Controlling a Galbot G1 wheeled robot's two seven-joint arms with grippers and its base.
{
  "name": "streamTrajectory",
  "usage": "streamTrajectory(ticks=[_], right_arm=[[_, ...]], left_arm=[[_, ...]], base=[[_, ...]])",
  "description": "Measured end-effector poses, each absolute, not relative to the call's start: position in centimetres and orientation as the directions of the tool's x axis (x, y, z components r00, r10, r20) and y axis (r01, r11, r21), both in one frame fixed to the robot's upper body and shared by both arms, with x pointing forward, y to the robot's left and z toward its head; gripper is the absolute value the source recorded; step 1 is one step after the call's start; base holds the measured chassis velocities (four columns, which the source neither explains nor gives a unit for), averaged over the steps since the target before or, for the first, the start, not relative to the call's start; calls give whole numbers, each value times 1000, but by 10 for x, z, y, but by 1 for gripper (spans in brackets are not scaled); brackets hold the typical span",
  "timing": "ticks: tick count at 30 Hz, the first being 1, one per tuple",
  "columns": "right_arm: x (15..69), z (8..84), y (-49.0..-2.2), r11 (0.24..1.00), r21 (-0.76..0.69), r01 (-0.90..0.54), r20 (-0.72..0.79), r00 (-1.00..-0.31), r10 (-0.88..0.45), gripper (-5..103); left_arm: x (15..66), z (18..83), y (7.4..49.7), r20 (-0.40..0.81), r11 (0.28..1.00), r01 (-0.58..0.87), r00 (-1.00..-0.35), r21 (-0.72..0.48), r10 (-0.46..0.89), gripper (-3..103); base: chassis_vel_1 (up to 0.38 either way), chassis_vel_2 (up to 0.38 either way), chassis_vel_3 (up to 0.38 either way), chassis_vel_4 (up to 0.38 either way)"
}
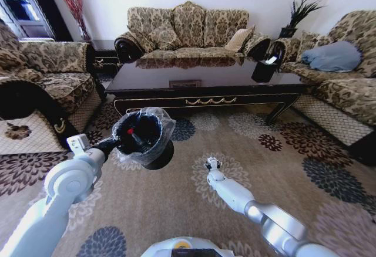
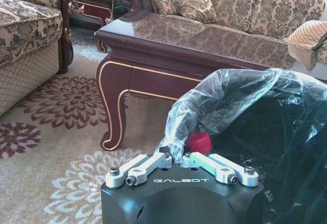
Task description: Move to the front of the table and pick up the trash from the floor, then place it into the trash bin.
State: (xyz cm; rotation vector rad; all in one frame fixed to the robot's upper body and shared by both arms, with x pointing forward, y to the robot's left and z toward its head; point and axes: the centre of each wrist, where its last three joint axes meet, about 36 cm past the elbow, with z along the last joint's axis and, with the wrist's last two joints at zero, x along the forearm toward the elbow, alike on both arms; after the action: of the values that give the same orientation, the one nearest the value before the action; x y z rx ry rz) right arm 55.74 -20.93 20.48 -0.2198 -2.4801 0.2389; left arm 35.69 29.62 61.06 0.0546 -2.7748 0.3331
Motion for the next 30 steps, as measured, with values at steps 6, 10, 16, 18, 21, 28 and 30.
streamTrajectory(ticks=[6, 10, 16, 18, 21, 28, 30], right_arm=[[558, 203, -217, 965, -240, 110, 577, -783, 233, 51], [556, 202, -221, 962, -248, 111, 577, -781, 239, 40], [556, 202, -228, 960, -255, 119, 575, -780, 249, 13], [556, 202, -228, 959, -255, 119, 575, -779, 250, 13], [555, 203, -227, 961, -250, 117, 573, -782, 245, 1], [550, 214, -225, 969, -215, 121, 560, -798, 223, 0], [546, 230, -228, 974, -187, 126, 536, -818, 208, 0]], left_arm=[[356, 611, 295, 341, 972, -74, -940, -222, 6, 3], [355, 612, 295, 340, 973, -71, -940, -221, 9, 3], [353, 612, 294, 342, 973, -68, -940, -221, 12, 3], [353, 612, 294, 343, 973, -69, -939, -221, 11, 3], [352, 611, 293, 347, 972, -70, -938, -223, 12, 3], [351, 610, 292, 348, 971, -72, -938, -227, 12, 3], [352, 607, 291, 354, 971, -74, -935, -228, 12, 3]], base=[[0, 0, 0, 0], [0, 0, 0, 0], [0, 0, 0, 0], [0, 0, 0, 0], [0, 0, 0, 0], [0, 0, 0, 0], [0, 0, 0, 0]])
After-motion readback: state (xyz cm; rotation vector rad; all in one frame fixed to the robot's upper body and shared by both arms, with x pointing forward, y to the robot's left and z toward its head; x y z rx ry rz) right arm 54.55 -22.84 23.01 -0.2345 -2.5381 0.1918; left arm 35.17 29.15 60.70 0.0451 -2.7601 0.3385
